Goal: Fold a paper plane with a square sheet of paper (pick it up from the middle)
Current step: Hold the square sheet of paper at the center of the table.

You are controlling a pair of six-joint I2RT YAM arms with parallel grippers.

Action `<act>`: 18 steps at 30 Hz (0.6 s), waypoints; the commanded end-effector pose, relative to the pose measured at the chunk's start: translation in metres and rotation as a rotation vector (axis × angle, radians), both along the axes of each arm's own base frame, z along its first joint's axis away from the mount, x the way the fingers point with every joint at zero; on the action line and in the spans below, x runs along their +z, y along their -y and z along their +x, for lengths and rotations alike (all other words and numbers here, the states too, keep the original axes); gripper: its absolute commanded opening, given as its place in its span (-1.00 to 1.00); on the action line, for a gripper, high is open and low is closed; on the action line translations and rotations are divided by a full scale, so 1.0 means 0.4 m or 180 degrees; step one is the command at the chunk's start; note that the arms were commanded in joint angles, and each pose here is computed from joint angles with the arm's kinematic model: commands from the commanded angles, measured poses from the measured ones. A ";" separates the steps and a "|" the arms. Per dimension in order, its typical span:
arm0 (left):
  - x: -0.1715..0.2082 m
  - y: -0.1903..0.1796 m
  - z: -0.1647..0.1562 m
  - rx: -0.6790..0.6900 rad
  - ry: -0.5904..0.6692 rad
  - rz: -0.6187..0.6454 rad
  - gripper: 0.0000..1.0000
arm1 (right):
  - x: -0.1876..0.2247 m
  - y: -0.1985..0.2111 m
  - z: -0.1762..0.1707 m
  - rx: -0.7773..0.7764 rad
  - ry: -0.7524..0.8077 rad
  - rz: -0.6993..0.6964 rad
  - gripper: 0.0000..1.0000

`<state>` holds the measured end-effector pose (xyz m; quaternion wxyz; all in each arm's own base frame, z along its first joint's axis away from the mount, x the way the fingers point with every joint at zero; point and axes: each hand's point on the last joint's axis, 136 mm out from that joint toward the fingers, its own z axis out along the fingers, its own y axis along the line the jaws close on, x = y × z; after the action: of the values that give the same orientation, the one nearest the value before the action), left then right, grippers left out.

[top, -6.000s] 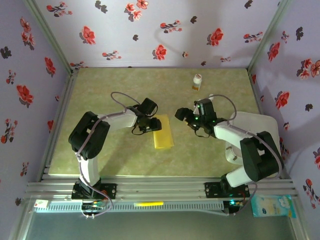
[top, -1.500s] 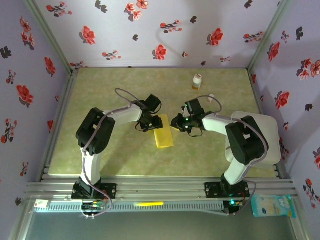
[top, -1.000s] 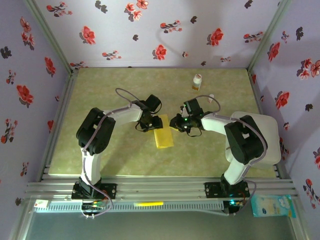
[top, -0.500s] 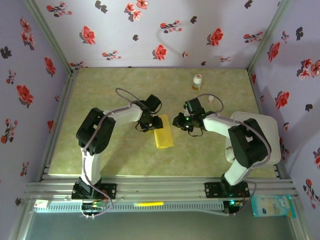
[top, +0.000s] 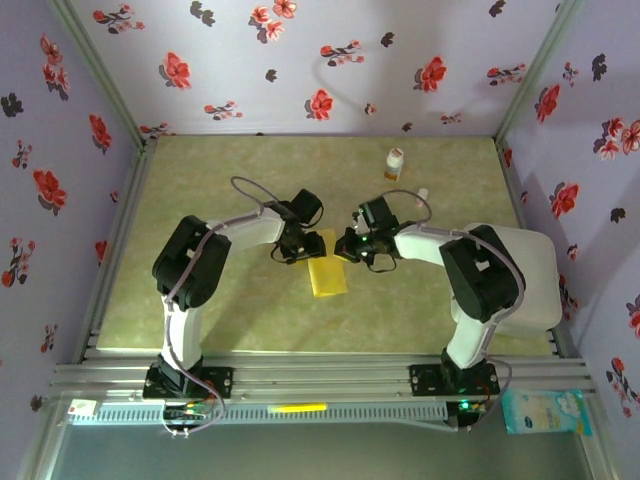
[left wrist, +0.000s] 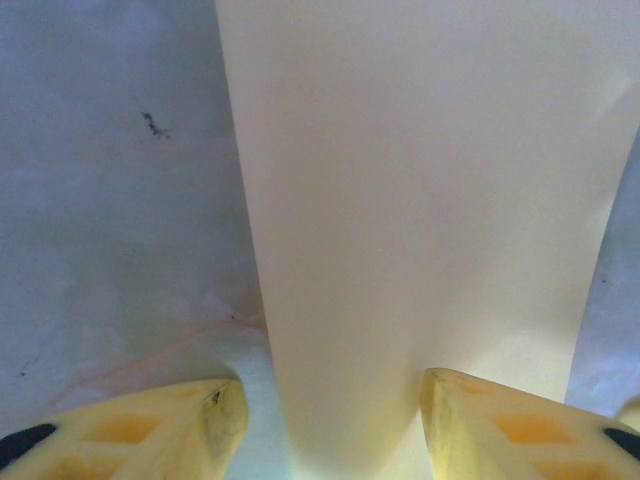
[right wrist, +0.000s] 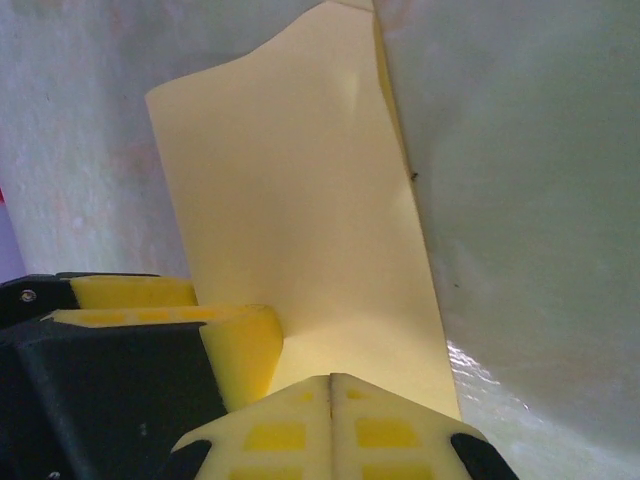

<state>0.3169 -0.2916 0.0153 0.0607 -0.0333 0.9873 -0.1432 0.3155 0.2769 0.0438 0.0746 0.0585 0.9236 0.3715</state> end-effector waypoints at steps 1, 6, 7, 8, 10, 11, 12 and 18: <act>-0.174 -0.094 -0.027 0.0037 -0.0163 0.0565 0.07 | 0.004 -0.019 0.002 0.0137 -0.0012 0.0023 -1.00; -0.176 -0.094 -0.027 0.0035 -0.0166 0.0565 0.07 | -0.005 -0.029 0.013 0.0162 -0.0038 0.0020 -1.00; -0.176 -0.093 -0.027 0.0032 -0.0164 0.0568 0.07 | -0.007 -0.031 0.014 0.0162 -0.0043 0.0022 -1.00; -0.178 -0.094 -0.027 0.0035 -0.0169 0.0571 0.07 | -0.010 -0.032 0.015 0.0168 -0.0053 0.0023 -1.00; -0.177 -0.093 -0.026 0.0031 -0.0164 0.0565 0.07 | -0.017 -0.035 0.013 0.0184 -0.0085 0.0026 -1.00; -0.177 -0.093 -0.025 0.0031 -0.0162 0.0566 0.07 | -0.021 -0.035 0.012 0.0190 -0.0096 0.0021 -1.00; -0.176 -0.093 -0.025 0.0031 -0.0162 0.0565 0.07 | -0.027 -0.035 0.008 0.0200 -0.0112 0.0014 -1.00; -0.178 -0.093 -0.026 0.0032 -0.0163 0.0566 0.08 | -0.077 -0.022 -0.018 0.0268 -0.0246 -0.0086 -1.00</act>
<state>0.3170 -0.2917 0.0153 0.0609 -0.0333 0.9872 -0.1435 0.3195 0.2864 0.0257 0.0483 0.0466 0.9270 0.3691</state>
